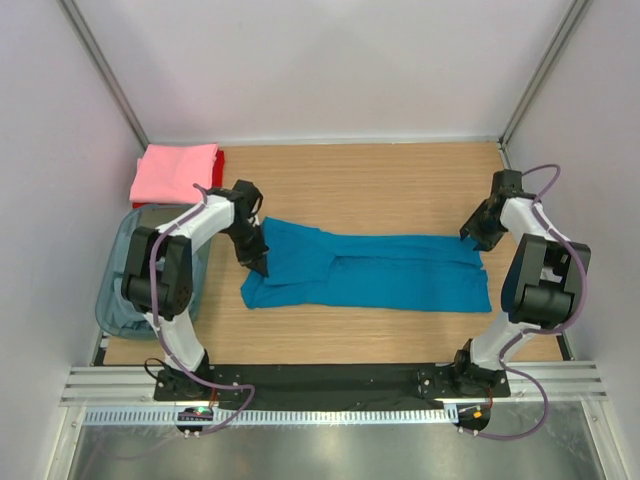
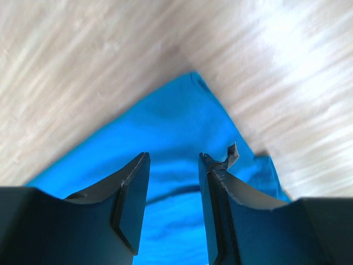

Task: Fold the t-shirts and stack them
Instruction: Fold the tshirt

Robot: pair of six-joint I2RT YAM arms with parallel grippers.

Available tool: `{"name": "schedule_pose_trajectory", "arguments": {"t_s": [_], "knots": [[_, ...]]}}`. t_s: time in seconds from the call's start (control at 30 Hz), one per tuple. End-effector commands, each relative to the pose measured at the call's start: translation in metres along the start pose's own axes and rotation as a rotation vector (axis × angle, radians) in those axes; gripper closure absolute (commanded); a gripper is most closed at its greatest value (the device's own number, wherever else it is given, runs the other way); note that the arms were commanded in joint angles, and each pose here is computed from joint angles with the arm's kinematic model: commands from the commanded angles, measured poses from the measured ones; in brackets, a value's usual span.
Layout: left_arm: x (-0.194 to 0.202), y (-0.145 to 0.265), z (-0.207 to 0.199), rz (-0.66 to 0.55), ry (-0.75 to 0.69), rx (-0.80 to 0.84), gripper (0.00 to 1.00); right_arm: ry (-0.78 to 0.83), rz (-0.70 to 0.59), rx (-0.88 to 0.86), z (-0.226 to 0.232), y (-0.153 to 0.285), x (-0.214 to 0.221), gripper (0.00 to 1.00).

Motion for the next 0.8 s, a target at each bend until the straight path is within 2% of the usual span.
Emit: {"name": "schedule_pose_trajectory", "arguments": {"t_s": [0.0,0.2,0.43,0.6,0.67,0.77], "knots": [[-0.010,0.002,-0.009,-0.017,-0.025,0.021,1.00,-0.029,-0.054,0.004,0.000,-0.005,-0.029,0.52],[-0.010,0.000,-0.006,-0.013,-0.018,0.001,1.00,-0.011,-0.043,0.007,-0.005,-0.024,-0.036,0.51],[-0.009,-0.022,0.005,0.024,-0.004,-0.054,0.99,-0.026,-0.012,0.035,-0.012,-0.045,-0.031,0.52],[-0.026,-0.007,-0.007,-0.028,-0.017,-0.062,0.77,-0.028,-0.017,0.036,-0.014,-0.044,-0.032,0.53],[-0.033,0.000,-0.015,-0.043,-0.025,-0.067,0.71,-0.028,-0.017,0.031,-0.014,-0.042,-0.032,0.53],[-0.058,0.010,-0.040,-0.112,-0.044,-0.006,0.68,-0.016,-0.031,0.026,-0.013,-0.038,-0.036,0.53]]}}
Point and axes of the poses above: each gripper's point midway between its finger pads, its own y axis back along the fingers, its own z axis along the line the jaws close on, x = y × z, the point moved 4 cm from there along y, back along the fingers, and after that the axes turned 10 degrees about y, right-handed, at the moved point
